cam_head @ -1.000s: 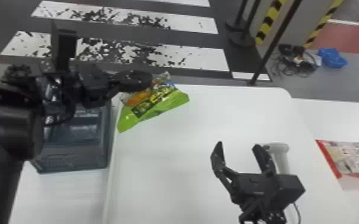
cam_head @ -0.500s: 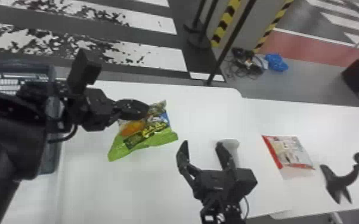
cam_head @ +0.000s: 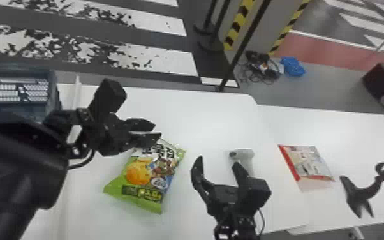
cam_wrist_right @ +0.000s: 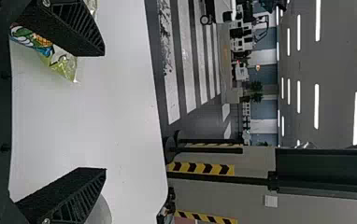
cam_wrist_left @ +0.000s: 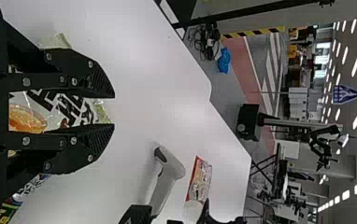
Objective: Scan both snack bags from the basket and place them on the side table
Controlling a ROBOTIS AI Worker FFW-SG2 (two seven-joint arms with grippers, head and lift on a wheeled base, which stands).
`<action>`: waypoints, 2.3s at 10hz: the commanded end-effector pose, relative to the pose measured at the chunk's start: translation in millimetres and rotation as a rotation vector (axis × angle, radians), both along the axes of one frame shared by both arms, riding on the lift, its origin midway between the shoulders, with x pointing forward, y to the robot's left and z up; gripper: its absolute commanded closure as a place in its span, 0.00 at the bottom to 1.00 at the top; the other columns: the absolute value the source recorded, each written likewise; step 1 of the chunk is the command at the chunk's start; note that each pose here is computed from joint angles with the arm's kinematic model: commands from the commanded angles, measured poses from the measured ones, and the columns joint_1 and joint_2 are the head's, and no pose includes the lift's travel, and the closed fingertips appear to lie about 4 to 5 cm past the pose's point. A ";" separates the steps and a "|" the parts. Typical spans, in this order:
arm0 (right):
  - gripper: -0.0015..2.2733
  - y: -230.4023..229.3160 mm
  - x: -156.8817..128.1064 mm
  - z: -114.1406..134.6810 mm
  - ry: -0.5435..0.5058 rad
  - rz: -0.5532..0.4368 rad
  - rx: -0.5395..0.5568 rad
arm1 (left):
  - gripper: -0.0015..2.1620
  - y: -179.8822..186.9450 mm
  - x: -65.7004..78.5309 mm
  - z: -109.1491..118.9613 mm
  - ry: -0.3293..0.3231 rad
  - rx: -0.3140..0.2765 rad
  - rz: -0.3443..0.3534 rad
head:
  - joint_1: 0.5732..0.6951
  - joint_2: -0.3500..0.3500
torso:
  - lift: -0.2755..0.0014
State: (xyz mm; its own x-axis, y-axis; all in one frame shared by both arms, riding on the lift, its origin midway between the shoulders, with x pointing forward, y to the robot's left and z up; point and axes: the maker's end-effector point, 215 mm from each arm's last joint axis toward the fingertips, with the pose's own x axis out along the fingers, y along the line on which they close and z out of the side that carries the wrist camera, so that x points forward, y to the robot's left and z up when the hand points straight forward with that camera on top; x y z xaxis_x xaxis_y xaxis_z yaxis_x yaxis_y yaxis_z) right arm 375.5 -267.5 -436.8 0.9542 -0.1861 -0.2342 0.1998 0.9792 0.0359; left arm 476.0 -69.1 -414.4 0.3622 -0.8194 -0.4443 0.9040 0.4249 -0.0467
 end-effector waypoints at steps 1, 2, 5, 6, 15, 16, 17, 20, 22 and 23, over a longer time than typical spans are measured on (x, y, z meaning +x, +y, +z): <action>0.02 0.2 -0.1 -0.8 0.002 0.000 0.003 | 0.01 22.0 18.0 16.9 0.002 -0.077 0.085 | 1.00 0.00 | 0.72; 0.02 1.1 0.4 0.8 -0.001 0.002 0.004 | 0.03 50.5 38.8 39.7 -0.009 -0.165 0.179 | 1.00 0.00 | 0.72; 0.02 11.9 4.3 10.2 -0.018 0.022 0.014 | 0.04 167.2 79.2 72.5 -0.102 -0.219 0.450 | 1.00 0.09 | 0.72; 0.02 22.1 4.5 6.0 0.009 0.050 0.025 | 0.04 211.1 81.6 81.5 -0.141 -0.224 0.509 | 1.00 0.18 | 0.72; 0.04 106.2 -59.2 -88.5 0.550 0.376 0.460 | 0.04 384.5 18.7 76.6 -0.237 -0.256 0.858 | 1.00 0.75 | 0.72; 0.04 108.5 -57.0 -87.3 0.551 0.391 0.474 | 0.04 390.0 11.4 71.2 -0.233 -0.250 0.895 | 1.00 0.78 | 0.72; 0.04 110.5 -56.8 -88.0 0.560 0.404 0.493 | 0.04 392.5 7.1 67.6 -0.229 -0.244 0.917 | 1.00 0.81 | 0.72; 0.03 128.7 -58.4 -89.3 0.591 0.468 0.572 | 0.04 389.5 5.1 56.8 -0.201 -0.224 0.993 | 1.00 0.85 | 0.72; 0.04 140.1 -57.0 -97.4 0.622 0.502 0.626 | 0.04 379.0 6.3 48.2 -0.175 -0.207 0.995 | 1.00 0.87 | 0.72; 0.04 142.9 -52.3 -98.8 0.624 0.514 0.644 | 0.04 377.9 6.3 48.0 -0.175 -0.206 0.992 | 1.00 0.87 | 0.72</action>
